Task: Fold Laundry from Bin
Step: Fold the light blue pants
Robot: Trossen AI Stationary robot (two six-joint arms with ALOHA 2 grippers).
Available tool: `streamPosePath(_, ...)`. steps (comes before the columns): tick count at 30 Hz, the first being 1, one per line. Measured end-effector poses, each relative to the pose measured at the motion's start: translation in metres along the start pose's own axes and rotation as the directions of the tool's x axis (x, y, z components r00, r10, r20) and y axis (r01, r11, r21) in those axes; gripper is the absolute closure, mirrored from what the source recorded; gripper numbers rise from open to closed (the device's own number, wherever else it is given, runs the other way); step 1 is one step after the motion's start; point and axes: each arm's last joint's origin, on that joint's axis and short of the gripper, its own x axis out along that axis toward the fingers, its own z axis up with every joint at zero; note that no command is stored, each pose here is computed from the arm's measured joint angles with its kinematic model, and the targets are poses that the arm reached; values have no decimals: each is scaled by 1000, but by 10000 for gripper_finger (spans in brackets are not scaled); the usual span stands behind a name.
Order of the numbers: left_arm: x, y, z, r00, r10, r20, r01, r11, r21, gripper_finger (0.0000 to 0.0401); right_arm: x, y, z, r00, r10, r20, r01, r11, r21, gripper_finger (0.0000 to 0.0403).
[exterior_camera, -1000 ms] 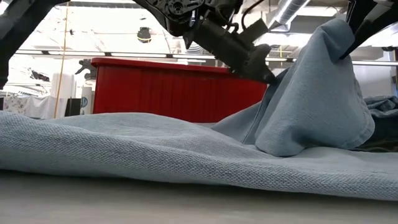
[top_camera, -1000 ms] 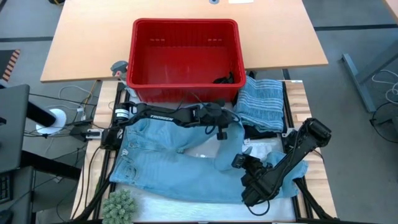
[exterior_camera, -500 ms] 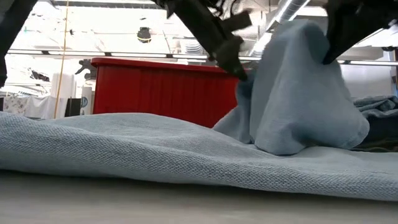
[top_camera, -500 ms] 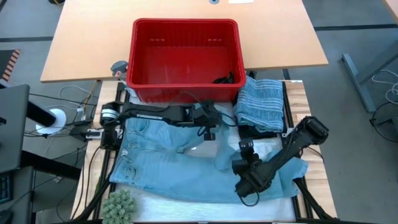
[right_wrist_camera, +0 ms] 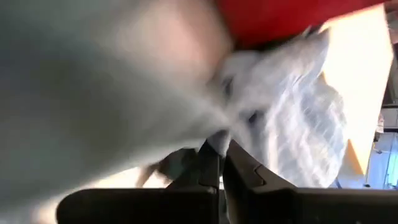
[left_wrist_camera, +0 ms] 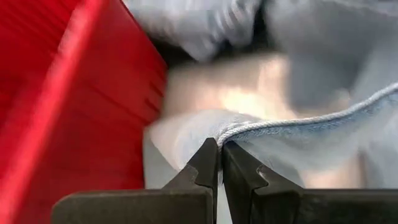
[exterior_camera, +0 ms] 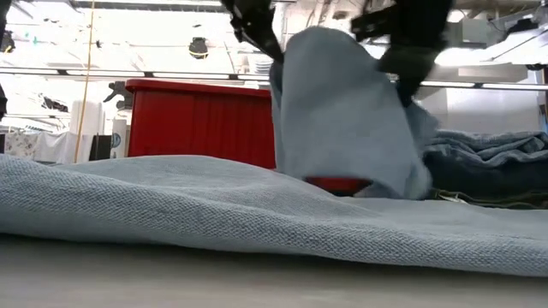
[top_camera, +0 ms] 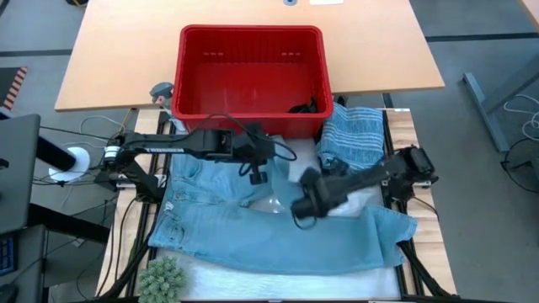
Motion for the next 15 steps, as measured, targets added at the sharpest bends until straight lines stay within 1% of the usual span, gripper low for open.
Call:
streamPosePath(3,0,-3,-7,997,-30,-68,31,999,13,401,3,-22,28,999,-18,34,17,999,41,375)
streamPosePath(7,-1,-4,-15,989,-33,-145,37,999,27,401,2,-61,59,998,-16,59,10,995,104,375)
streamPosePath(10,-1,-3,-15,988,-26,-152,29,999,19,401,-3,-92,74,997,3,76,-16,983,182,375)
streamPosePath(12,-2,-3,-16,987,-24,-160,27,1000,16,401,-13,-113,81,994,21,111,-48,969,242,375)
streamPosePath(15,-3,-3,-16,987,-25,-160,27,1000,11,401,-32,-139,88,982,39,184,-87,962,259,375)
